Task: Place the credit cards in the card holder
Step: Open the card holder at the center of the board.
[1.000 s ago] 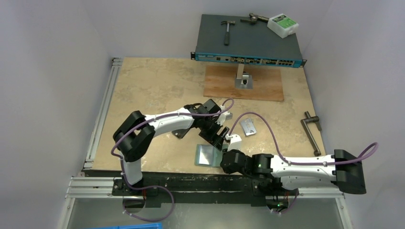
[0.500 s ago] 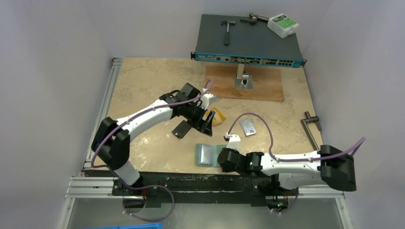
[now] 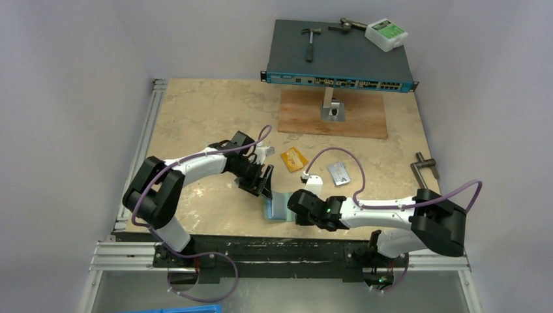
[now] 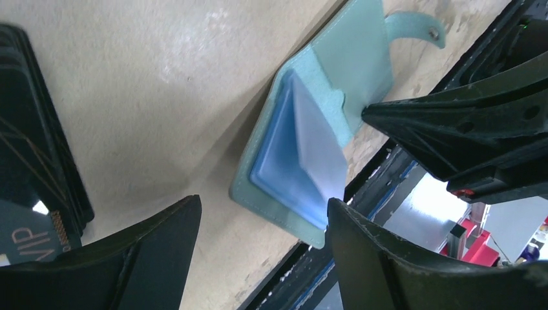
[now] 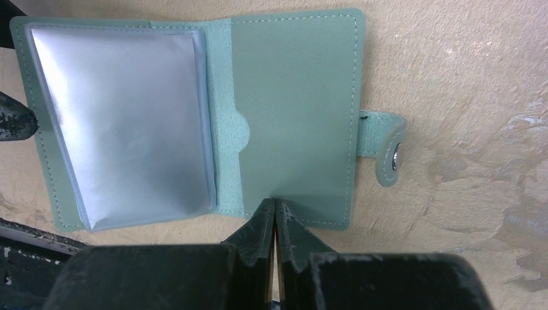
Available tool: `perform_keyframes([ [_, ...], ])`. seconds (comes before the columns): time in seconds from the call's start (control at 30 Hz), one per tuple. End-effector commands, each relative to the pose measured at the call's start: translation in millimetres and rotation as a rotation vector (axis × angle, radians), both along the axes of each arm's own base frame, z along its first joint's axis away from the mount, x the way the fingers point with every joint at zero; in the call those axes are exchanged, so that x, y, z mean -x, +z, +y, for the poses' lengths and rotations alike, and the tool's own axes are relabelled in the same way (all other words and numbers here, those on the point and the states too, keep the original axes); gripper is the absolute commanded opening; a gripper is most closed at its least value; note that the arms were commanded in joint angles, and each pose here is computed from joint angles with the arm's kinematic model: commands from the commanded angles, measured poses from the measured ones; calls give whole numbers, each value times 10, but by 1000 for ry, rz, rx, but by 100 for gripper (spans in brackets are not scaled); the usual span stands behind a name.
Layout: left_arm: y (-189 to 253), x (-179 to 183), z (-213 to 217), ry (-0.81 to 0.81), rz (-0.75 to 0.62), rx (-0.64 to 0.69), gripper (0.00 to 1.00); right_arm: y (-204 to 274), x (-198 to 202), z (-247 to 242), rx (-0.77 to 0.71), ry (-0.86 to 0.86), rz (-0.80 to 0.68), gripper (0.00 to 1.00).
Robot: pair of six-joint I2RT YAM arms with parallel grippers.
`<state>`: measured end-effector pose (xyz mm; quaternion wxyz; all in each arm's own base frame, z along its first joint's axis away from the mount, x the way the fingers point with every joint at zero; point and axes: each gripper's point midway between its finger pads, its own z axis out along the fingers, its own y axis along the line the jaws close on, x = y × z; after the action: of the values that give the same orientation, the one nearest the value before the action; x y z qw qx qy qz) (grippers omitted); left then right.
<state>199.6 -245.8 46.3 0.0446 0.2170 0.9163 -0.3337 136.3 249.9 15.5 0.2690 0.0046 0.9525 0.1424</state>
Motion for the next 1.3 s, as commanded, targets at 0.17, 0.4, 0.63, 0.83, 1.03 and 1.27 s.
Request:
perform_keyframes([
  [0.17, 133, -33, -200, -14, -24, 125, 65, -219, 145, -235, 56, -36, 75, 0],
  [0.4, 256, 142, -133, -57, -68, 181, 48, -292, 179, -292, 50, -63, 95, 0],
  [0.63, 166, 105, -139, -41, -58, 160, 33, -329, 199, -326, 35, -83, 112, 0],
  [0.83, -26, 35, -194, -24, 6, 123, 31, -358, 228, -363, 15, -102, 123, 0],
  [1.03, -8, -25, -262, -24, 6, 141, 27, -343, 229, -361, -8, -99, 120, 0],
  [1.27, 171, -87, -371, -28, -16, 209, 1, -288, 204, -276, -38, -71, 110, 8],
])
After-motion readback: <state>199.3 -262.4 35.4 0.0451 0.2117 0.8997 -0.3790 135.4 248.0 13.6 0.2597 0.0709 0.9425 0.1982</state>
